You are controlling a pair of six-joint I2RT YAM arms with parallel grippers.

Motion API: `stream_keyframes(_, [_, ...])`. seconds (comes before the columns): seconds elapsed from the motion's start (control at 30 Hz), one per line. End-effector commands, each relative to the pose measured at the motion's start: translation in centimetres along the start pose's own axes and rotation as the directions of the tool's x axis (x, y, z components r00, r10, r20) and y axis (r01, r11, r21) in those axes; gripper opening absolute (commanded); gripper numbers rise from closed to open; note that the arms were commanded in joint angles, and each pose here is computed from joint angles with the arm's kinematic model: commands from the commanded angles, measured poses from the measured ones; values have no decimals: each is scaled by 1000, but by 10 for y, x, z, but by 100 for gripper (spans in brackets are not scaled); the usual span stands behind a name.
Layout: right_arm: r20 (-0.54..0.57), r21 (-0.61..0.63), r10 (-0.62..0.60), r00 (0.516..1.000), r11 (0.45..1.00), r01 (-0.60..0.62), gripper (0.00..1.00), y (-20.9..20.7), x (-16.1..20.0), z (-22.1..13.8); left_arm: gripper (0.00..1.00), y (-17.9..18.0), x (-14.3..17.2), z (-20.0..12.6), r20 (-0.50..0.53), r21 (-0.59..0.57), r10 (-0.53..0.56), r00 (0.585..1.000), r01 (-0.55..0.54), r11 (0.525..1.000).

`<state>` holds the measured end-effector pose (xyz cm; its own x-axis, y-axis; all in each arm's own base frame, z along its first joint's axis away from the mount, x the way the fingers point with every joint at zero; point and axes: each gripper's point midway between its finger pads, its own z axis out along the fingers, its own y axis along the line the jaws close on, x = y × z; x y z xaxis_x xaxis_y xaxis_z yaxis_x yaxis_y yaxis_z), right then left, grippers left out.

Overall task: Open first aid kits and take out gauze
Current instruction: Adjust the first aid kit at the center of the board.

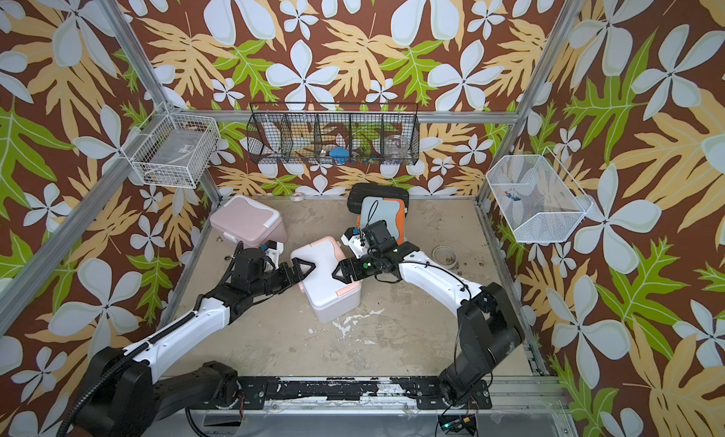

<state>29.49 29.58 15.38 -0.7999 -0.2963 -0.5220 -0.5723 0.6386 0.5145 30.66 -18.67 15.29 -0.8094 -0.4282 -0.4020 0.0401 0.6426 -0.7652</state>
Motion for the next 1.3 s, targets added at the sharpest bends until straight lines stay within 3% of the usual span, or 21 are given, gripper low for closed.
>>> stream_keyframes(0.0, [16,-8,32,999,999,-32,84,4,8,-8,100,-4,-2,2,-6,14,14,1000,-14,1000])
stream_keyframes(0.23, [81,123,44,996,991,-54,86,-12,7,-29,100,-5,0,7,-34,29,9,999,-8,1000])
stream_keyframes(0.4, [129,133,53,990,989,-70,90,-17,-2,-42,100,-3,2,-2,-19,10,9,1000,-9,1000])
stream_keyframes(0.7, [125,92,45,991,994,-56,91,-15,-2,-43,99,1,26,-20,-35,32,-50,998,51,998])
stream_keyframes(0.87, [101,39,46,994,998,-50,90,-9,0,-35,99,-9,41,-13,-78,83,-59,995,65,994])
stream_keyframes(1.1, [53,-28,47,997,999,-46,85,6,18,-30,99,-26,27,4,-80,141,-19,997,30,990])
stream_keyframes(1.27, [14,-122,41,999,992,-39,83,40,48,-28,99,-41,25,11,-116,208,-12,993,36,977])
